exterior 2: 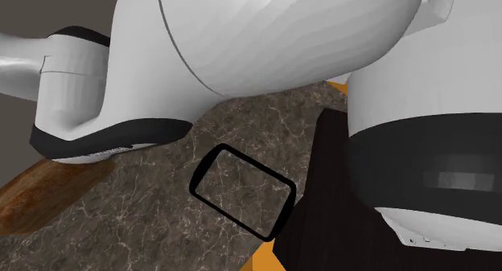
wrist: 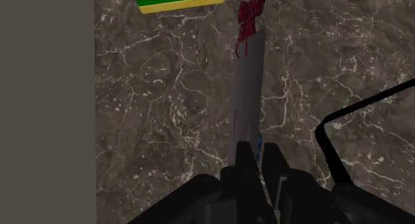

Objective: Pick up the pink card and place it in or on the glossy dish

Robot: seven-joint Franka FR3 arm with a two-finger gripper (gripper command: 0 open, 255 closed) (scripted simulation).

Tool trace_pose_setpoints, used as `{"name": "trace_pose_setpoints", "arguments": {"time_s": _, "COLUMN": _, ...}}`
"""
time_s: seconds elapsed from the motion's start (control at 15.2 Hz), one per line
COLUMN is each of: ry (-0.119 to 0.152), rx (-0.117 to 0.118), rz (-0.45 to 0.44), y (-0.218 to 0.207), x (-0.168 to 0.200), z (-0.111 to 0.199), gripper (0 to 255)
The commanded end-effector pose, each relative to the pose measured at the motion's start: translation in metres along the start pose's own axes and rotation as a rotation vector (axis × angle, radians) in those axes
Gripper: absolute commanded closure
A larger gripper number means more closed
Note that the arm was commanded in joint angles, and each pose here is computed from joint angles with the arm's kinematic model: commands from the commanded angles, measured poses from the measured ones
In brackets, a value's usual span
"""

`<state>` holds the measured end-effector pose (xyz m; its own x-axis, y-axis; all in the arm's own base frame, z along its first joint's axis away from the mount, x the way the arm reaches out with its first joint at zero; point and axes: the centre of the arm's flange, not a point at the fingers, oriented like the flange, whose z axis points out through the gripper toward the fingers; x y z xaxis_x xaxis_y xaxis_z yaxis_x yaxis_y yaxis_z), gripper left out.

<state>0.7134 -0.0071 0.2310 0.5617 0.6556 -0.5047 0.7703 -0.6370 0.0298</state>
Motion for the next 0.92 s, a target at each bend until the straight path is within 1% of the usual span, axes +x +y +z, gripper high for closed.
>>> {"name": "trace_pose_setpoints", "arguments": {"time_s": 0.0, "ry": 0.000, "rx": 0.000, "rz": 0.000, "y": -0.027, "x": 0.001, "z": 0.000, "gripper": 255}}
{"name": "trace_pose_setpoints", "arguments": {"time_s": 0.86, "ry": 0.000, "rx": 0.000, "rz": 0.000, "y": -0.198, "x": 0.016, "z": -0.007, "gripper": 255}}
